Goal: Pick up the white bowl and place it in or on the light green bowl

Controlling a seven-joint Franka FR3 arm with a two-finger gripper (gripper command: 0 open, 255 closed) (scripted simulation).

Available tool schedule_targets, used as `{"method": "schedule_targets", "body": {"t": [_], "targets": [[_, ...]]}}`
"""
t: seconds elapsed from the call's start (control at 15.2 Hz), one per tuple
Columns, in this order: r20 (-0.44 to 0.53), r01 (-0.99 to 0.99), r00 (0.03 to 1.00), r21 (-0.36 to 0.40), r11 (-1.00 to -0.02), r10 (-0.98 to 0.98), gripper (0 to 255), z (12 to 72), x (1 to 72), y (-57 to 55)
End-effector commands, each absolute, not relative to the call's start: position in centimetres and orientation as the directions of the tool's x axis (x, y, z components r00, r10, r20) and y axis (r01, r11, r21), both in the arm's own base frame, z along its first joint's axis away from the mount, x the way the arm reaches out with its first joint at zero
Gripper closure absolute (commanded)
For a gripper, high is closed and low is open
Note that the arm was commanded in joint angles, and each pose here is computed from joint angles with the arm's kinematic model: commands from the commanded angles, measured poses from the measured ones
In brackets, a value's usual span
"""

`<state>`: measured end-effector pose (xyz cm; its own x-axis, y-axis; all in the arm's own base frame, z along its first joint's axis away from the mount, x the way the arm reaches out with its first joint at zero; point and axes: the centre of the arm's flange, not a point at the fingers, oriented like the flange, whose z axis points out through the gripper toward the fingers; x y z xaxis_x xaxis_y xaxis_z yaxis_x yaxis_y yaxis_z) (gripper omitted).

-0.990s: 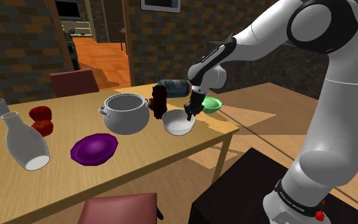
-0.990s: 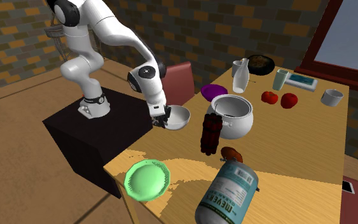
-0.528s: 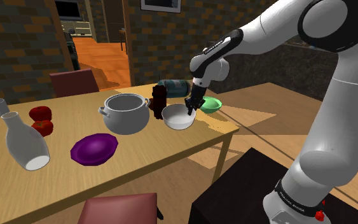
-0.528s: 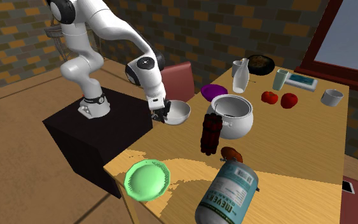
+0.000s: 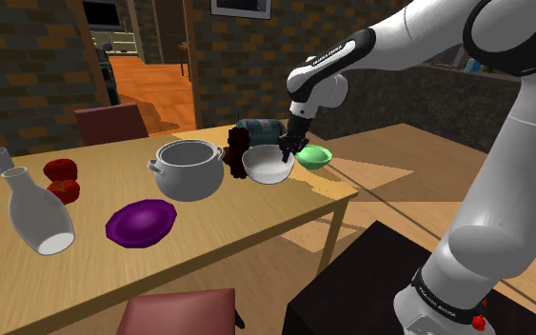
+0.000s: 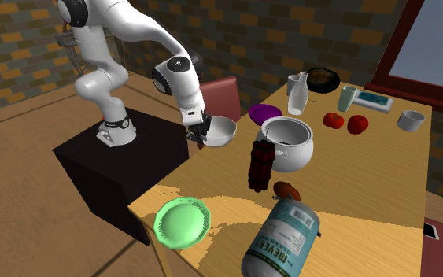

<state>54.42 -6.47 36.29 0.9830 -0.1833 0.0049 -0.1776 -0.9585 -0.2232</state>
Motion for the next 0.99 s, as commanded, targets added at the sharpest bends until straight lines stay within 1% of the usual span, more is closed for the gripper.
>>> {"method": "schedule_targets", "body": {"t": [0.0, 0.33, 0.92], "targets": [[0.005, -0.178, 0.983, -0.223, -0.958, -0.183, 255, 37.4, 54.3, -6.5], [0.005, -0.178, 0.983, -0.223, -0.958, -0.183, 255, 39.7, 54.3, -6.5], [0.005, -0.178, 0.983, -0.223, -0.958, -0.183, 255, 40.2, 56.6, -18.1]]}}
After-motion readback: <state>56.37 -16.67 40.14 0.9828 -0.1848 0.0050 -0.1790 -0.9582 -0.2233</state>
